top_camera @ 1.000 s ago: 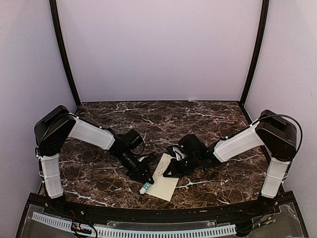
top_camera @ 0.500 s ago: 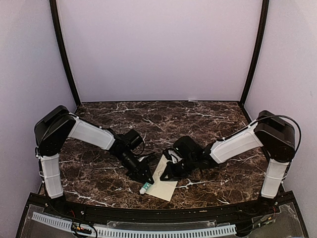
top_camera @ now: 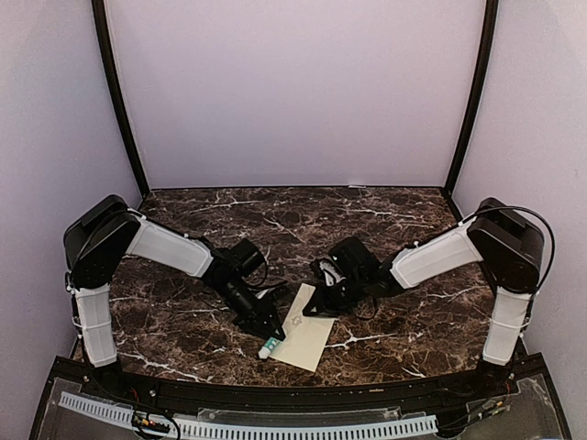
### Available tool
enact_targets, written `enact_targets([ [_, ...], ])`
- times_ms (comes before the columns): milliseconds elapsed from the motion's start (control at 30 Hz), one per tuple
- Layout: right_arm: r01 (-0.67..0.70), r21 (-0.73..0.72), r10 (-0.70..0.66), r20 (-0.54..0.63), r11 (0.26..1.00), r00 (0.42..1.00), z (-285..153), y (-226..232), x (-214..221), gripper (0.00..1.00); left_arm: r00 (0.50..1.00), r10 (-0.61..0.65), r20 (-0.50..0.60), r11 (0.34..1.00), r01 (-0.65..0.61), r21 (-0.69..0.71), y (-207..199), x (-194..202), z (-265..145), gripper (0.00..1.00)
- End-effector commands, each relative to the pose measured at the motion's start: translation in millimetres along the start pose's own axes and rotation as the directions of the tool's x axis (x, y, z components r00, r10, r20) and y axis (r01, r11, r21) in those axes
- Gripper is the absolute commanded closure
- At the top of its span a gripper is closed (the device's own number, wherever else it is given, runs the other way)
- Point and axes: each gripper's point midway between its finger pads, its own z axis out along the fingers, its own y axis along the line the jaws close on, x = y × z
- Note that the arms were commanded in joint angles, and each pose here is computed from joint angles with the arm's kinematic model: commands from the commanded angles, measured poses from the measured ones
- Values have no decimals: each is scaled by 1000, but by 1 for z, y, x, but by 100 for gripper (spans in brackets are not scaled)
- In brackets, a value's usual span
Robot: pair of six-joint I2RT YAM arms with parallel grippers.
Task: Place the letter into the envelope and seal it
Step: Seal the envelope flap on the envelope.
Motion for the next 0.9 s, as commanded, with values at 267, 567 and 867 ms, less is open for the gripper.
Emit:
enact_targets([
  [267, 0, 5, 1, -140, 1000, 990, 15, -3, 58, 95, 998, -54, -17, 996, 53, -69, 19, 7, 5, 100],
  [567, 4, 6, -3, -165, 1000, 986, 21, 7, 73, 95, 998, -55, -17, 996, 54, -68, 20, 7, 5, 100],
  [867, -32, 79, 36, -56, 996, 998, 11, -16, 32, 96, 998, -56, -17, 996, 55, -69, 20, 8, 5, 100],
])
